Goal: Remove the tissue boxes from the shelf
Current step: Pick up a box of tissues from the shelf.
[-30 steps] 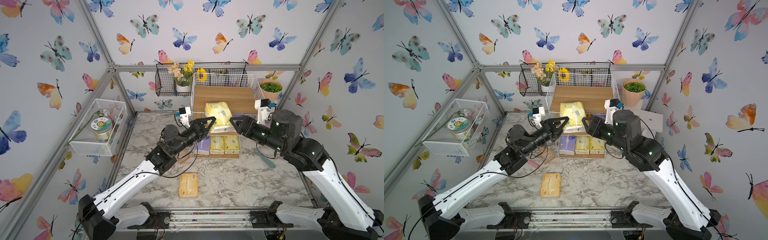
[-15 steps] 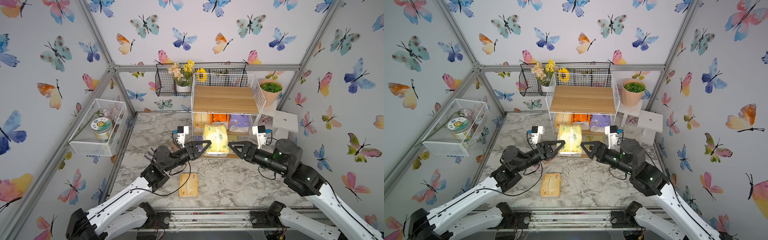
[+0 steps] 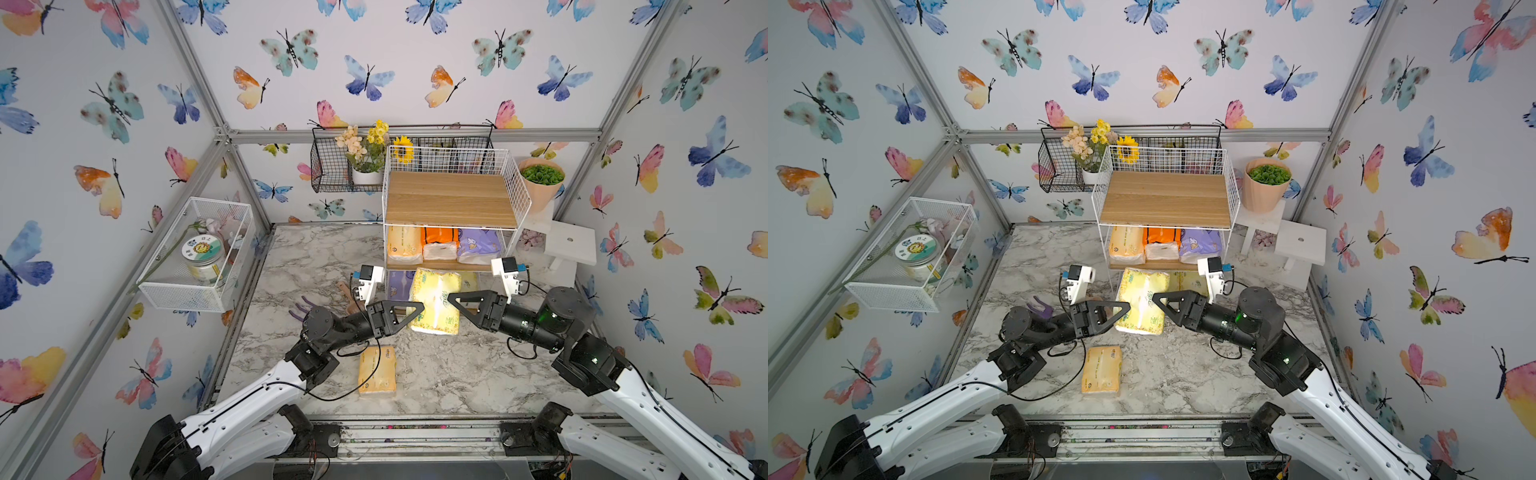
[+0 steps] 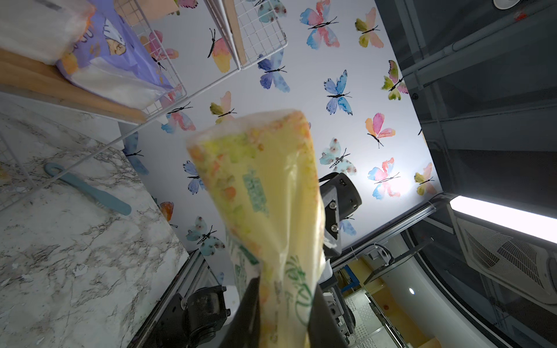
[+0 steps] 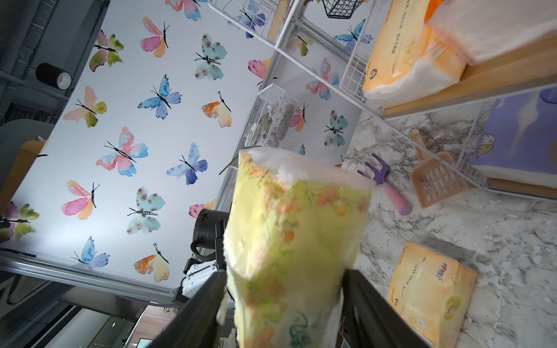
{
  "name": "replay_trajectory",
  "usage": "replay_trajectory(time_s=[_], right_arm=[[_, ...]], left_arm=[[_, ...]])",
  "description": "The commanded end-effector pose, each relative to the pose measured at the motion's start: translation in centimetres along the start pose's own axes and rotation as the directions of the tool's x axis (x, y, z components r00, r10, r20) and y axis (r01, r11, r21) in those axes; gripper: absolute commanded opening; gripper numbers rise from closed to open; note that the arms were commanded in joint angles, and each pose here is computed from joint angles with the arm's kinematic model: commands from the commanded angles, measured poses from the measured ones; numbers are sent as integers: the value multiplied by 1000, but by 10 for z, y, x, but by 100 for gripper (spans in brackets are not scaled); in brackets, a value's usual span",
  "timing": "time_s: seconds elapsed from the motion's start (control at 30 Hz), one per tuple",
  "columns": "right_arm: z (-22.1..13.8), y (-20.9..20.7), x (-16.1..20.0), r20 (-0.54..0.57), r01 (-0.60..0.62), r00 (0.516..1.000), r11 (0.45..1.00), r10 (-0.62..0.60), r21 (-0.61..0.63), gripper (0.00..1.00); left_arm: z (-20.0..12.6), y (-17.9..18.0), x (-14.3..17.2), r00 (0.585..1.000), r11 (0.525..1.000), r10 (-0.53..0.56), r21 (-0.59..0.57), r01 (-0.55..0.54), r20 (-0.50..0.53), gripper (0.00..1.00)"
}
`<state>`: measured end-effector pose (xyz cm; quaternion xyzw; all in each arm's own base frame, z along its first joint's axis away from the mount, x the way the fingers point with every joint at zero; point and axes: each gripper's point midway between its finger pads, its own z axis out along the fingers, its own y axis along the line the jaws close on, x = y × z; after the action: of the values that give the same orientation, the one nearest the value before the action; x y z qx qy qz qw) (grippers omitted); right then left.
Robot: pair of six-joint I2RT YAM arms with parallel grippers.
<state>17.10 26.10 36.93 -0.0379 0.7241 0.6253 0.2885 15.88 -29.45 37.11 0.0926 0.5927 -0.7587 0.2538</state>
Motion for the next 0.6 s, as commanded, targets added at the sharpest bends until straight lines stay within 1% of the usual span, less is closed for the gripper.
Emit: replay_trajectory(time_s=[0.0,0.07,0.2,0.3,0.4,0.57], right_arm=[[0,14,2,-19,18,1000,997,-20,-76,59],[2,13,2,-23,14,1000,997,-16,-77,57],[7,9,4,-40,7,999,998,-10,-70,65],[8,8,4,-40,6,999,998,-9,-70,64],[10,10,4,-39,7,999,996,-11,-86,58],[13,11,4,-48,7,999,995,-11,-96,40]], left_arm=[[-4,-33,5,998,990,62,126,-59,-27,20],[-5,-33,6,998,989,60,133,-56,-28,19],[-7,-30,8,998,990,51,136,-46,-30,18],[-8,-26,9,999,991,45,129,-41,-26,18],[-8,-23,10,999,992,37,123,-33,-26,18],[-5,-10,11,999,997,10,78,-7,-38,18]])
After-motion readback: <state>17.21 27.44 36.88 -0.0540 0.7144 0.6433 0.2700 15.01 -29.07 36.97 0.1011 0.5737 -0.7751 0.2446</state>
